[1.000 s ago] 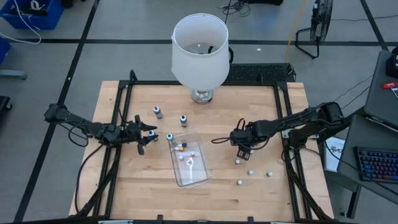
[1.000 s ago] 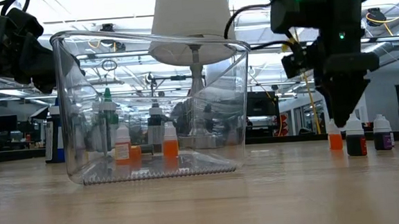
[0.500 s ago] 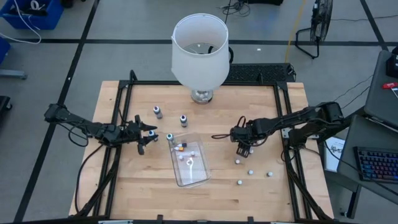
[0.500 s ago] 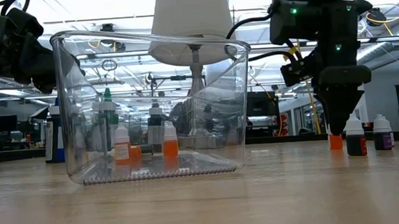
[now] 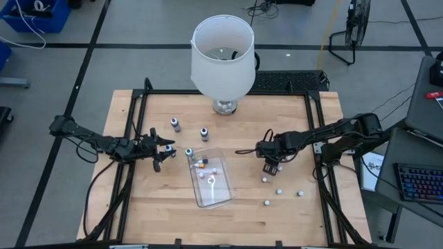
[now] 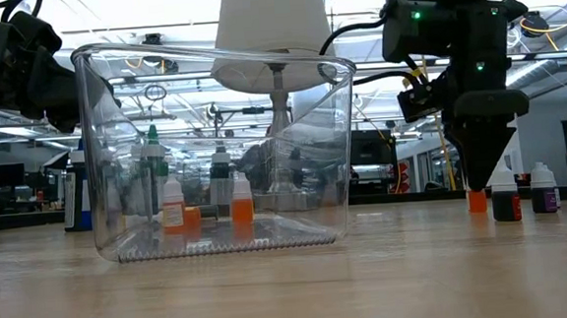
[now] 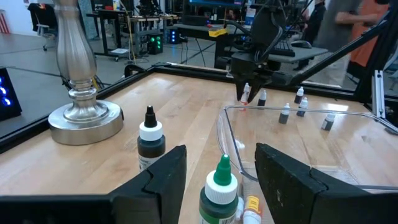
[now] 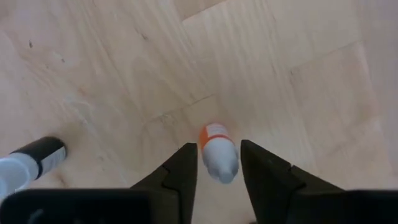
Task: Pick & Place food coloring
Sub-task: Put the orange food coloring bottle into the bin
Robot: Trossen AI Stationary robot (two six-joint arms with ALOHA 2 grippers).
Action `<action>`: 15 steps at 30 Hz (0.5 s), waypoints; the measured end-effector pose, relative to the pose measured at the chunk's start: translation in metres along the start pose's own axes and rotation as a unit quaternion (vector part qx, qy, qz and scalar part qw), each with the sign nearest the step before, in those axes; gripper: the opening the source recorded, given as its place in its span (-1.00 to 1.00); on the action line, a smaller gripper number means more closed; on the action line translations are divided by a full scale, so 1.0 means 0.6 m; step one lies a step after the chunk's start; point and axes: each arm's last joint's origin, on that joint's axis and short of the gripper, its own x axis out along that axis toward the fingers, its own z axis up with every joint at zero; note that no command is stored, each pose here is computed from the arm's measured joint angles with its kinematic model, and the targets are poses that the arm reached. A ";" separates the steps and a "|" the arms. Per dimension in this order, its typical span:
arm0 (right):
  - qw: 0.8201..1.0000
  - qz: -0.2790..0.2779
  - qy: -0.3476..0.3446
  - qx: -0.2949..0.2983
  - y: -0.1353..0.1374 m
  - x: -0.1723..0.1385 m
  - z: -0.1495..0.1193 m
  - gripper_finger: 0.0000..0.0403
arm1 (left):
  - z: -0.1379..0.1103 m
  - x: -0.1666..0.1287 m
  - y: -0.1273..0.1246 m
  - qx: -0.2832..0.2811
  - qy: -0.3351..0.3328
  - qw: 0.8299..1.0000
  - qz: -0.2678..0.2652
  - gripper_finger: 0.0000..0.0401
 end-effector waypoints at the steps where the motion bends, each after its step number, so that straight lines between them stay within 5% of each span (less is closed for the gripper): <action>1: 1.000 0.002 0.000 0.000 0.000 0.000 0.000 -0.49 | 0.000 0.000 0.000 0.000 0.000 1.000 0.000 -0.05; 15: 1.000 0.014 -0.003 0.001 0.003 0.003 0.003 -0.40 | 0.000 0.000 0.000 0.000 0.000 1.000 0.000 -0.05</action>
